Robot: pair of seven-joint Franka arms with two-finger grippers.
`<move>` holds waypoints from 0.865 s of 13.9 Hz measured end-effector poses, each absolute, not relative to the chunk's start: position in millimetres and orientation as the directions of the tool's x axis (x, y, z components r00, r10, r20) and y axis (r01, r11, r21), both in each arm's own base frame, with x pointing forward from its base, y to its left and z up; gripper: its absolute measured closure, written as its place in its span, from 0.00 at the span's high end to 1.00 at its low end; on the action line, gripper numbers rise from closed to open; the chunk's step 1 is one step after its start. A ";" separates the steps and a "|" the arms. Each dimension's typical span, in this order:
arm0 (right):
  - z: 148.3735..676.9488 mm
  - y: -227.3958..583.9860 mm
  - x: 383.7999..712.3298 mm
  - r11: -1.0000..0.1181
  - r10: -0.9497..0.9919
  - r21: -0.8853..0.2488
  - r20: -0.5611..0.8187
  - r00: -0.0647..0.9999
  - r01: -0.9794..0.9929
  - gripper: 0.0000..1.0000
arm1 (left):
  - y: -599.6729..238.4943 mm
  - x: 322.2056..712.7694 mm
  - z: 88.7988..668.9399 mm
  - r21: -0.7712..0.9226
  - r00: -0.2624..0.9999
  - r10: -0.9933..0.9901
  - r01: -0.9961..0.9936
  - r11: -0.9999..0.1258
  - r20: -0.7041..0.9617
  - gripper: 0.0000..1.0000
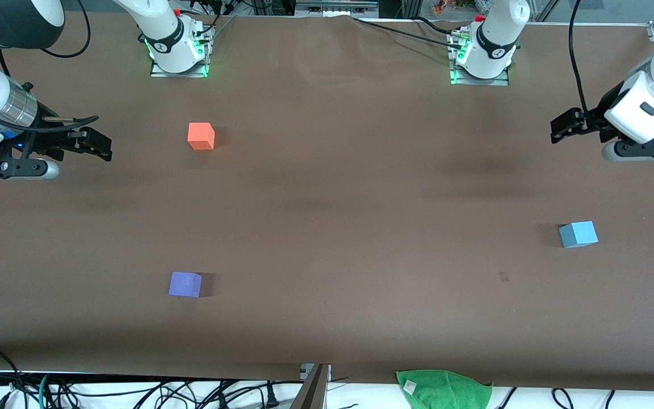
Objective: Place blue block between orange and purple blocks
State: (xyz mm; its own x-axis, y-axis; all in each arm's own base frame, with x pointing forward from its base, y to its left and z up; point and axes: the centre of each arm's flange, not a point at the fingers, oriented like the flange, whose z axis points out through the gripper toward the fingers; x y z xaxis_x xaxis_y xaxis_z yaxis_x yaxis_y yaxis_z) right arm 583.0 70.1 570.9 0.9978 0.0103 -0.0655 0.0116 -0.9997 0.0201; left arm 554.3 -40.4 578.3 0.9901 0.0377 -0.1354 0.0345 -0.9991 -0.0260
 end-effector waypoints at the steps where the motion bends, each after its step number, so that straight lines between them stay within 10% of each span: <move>1: 570.9 70.1 583.0 -1.000 0.010 0.020 -0.066 0.998 0.012 1.00 | -38.6 560.0 572.7 -0.025 0.989 0.037 0.034 -0.999 -0.143 1.00; 12: 570.8 70.0 583.0 -1.000 0.010 0.020 -0.066 0.998 0.011 1.00 | 54.0 619.2 501.8 -0.101 0.997 0.025 0.017 -0.995 -0.079 1.00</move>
State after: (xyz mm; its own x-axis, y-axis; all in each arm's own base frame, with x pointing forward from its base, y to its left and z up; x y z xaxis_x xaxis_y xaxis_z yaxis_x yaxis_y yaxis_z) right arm 583.0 70.0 570.8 0.9978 0.0101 -0.0656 0.0114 -0.9997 0.0201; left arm 619.2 54.0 501.8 0.9966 0.0255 -0.0790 0.0174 -0.9948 -0.1007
